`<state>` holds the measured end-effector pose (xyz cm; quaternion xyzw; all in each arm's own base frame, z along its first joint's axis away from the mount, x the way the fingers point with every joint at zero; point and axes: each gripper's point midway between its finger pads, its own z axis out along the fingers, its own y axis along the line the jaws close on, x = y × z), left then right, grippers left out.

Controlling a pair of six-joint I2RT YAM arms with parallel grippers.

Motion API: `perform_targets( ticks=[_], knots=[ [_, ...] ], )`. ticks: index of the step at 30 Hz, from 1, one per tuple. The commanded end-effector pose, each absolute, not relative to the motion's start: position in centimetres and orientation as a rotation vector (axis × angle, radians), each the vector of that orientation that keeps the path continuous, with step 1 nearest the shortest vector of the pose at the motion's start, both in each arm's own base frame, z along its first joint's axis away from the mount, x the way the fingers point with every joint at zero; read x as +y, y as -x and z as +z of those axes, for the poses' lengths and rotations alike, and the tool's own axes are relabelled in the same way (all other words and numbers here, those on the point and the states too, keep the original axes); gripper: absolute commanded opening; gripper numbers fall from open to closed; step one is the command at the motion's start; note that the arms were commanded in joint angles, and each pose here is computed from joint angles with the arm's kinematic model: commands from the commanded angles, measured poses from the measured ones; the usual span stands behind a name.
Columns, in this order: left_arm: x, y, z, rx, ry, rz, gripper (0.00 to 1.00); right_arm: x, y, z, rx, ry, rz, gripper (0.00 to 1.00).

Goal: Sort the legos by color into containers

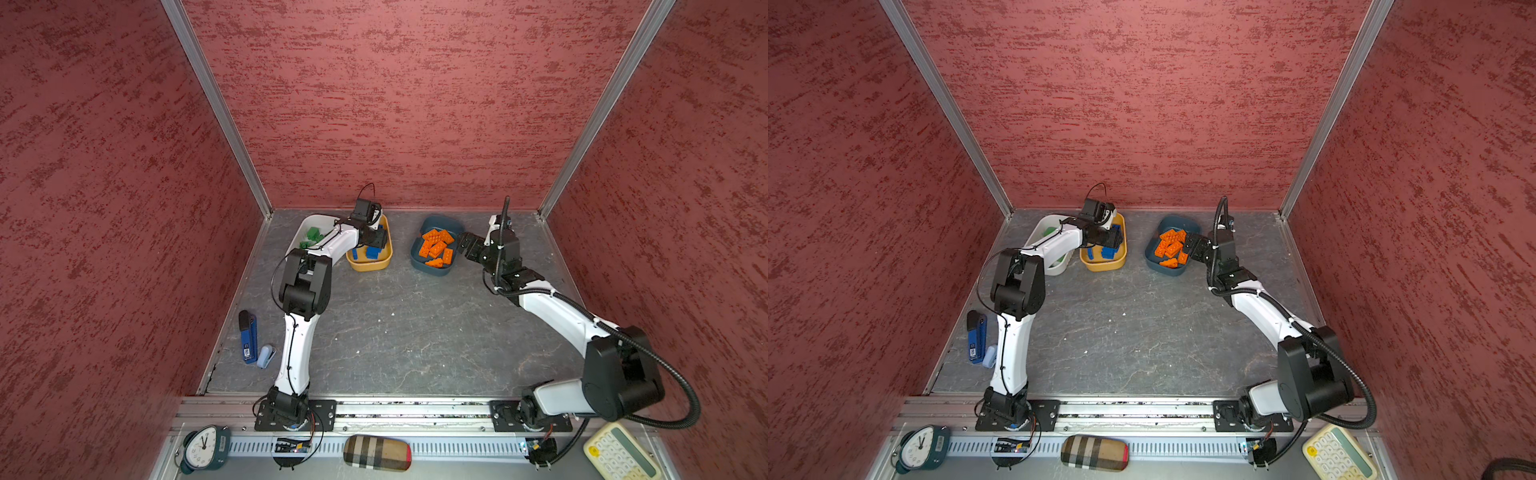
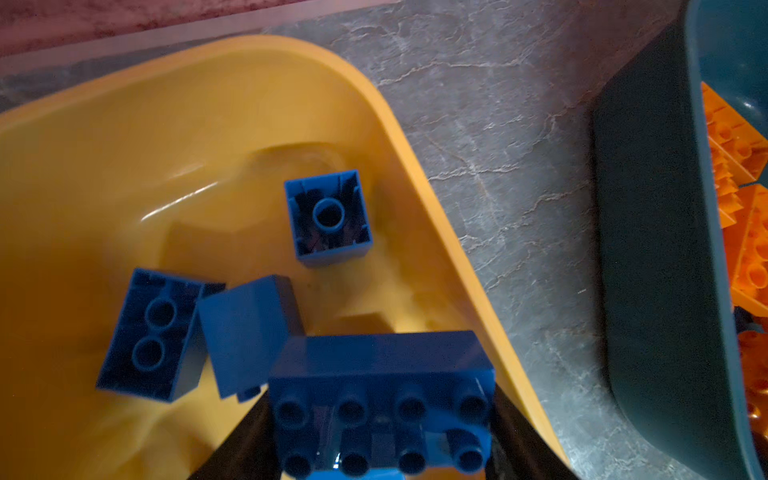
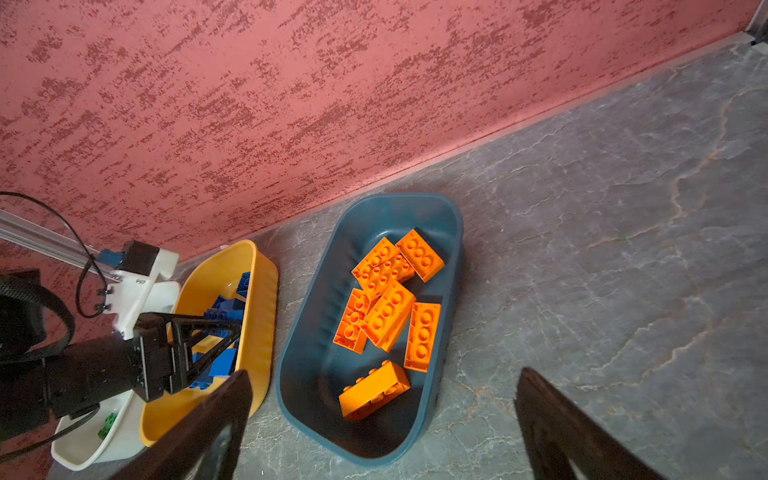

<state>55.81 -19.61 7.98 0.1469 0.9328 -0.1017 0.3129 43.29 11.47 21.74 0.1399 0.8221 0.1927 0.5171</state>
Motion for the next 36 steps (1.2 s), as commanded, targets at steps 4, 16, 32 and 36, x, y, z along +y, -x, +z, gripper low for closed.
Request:
perform_targets(
  ticks=[4, 16, 32, 36],
  knots=[
    [-20.3, -57.2, 8.6, 2.42, -0.475, -0.251, 0.79, 10.6, -42.6, 22.2, 1.964, -0.353, 0.418, 0.99],
    [-20.2, -54.8, 15.1, 2.297, -0.418, -0.304, 0.9, 9.5, -42.0, 22.0, 1.941, -0.404, 0.381, 0.99],
    [-6.2, -43.0, 20.2, 2.024, 0.09, -0.056, 0.99, -2.9, -38.3, 21.2, 1.719, -0.554, -0.247, 0.99],
    [0.9, -40.7, 18.2, 1.978, 0.351, 0.061, 1.0, -4.7, -38.8, 19.7, 1.722, -0.5, -0.301, 0.99]
  ],
)
